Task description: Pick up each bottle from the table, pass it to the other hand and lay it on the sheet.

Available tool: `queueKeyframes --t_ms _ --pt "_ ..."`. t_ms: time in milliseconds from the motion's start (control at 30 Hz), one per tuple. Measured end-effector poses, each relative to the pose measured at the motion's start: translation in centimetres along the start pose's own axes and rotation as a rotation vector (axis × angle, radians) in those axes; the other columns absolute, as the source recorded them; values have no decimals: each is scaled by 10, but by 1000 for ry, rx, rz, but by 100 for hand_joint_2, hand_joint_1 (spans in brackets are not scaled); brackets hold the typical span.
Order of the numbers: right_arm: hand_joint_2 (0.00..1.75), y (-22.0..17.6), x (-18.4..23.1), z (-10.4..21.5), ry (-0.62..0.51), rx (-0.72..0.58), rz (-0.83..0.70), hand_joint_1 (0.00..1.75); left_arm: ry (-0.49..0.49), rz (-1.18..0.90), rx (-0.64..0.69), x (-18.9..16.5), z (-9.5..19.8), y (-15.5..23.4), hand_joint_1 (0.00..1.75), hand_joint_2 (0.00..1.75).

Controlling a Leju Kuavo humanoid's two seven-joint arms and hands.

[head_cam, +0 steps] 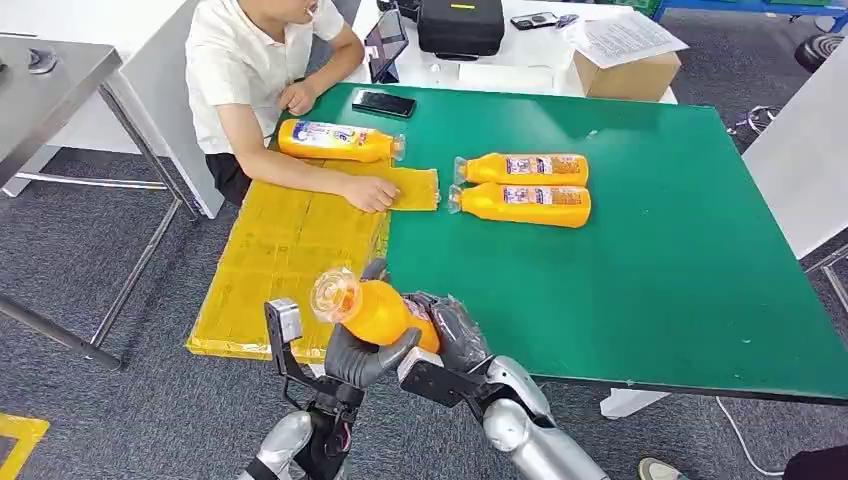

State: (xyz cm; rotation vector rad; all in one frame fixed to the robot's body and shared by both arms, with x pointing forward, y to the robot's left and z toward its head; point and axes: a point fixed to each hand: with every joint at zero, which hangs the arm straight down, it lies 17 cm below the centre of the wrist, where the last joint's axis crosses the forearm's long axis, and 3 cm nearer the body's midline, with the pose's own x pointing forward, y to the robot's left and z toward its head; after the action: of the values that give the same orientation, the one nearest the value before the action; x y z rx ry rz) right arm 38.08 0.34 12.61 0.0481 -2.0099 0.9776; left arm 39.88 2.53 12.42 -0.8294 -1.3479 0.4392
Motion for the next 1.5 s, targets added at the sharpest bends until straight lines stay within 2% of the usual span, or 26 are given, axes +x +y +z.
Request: queueKeyframes --t_ms 200,233,267,300,333,367,533,567,833,967,1100,1167,1267,1500 --pt "175 -3 4 -3 -12 -5 -9 175 -44 -34 -13 8 -2 -3 175 175" --pt "175 -3 5 -3 -14 -5 -10 169 -49 -35 -15 9 -3 -4 175 175" --pt "175 -3 5 -4 -17 -4 -12 155 -57 -35 -17 11 -3 -4 175 175" --pt "175 -3 7 -4 -20 -4 -14 136 -67 -37 -18 13 -3 -5 175 175" --pt "175 -4 8 -5 -23 -5 -17 12 -80 -41 -20 16 -3 -6 175 175" --pt "175 -5 10 -5 -29 -7 -19 0 -97 -48 -18 20 -3 -6 175 175" --pt "175 0 19 -1 -45 -25 -50 0 -142 -58 29 34 -3 0 175 175" --pt "0 3 20 2 -47 -29 -57 0 -149 -55 52 37 -3 5 175 175" --pt "0 1 42 11 -122 -127 -52 0 -194 -45 253 63 -12 51 175 175" --pt "0 -18 54 14 -165 -258 69 0 -265 -166 402 89 -27 92 175 175" --pt "0 -31 61 21 -190 -352 186 0 -326 -352 434 107 -37 106 175 175" --pt "0 -36 69 27 -222 -385 238 0 -368 -576 414 116 -40 102 175 175" --pt "0 -47 72 34 -217 -437 241 0 -385 -906 347 116 -45 94 175 175" --pt "0 -59 75 43 -194 -494 234 0 -345 -1031 329 108 -44 108 175 175"
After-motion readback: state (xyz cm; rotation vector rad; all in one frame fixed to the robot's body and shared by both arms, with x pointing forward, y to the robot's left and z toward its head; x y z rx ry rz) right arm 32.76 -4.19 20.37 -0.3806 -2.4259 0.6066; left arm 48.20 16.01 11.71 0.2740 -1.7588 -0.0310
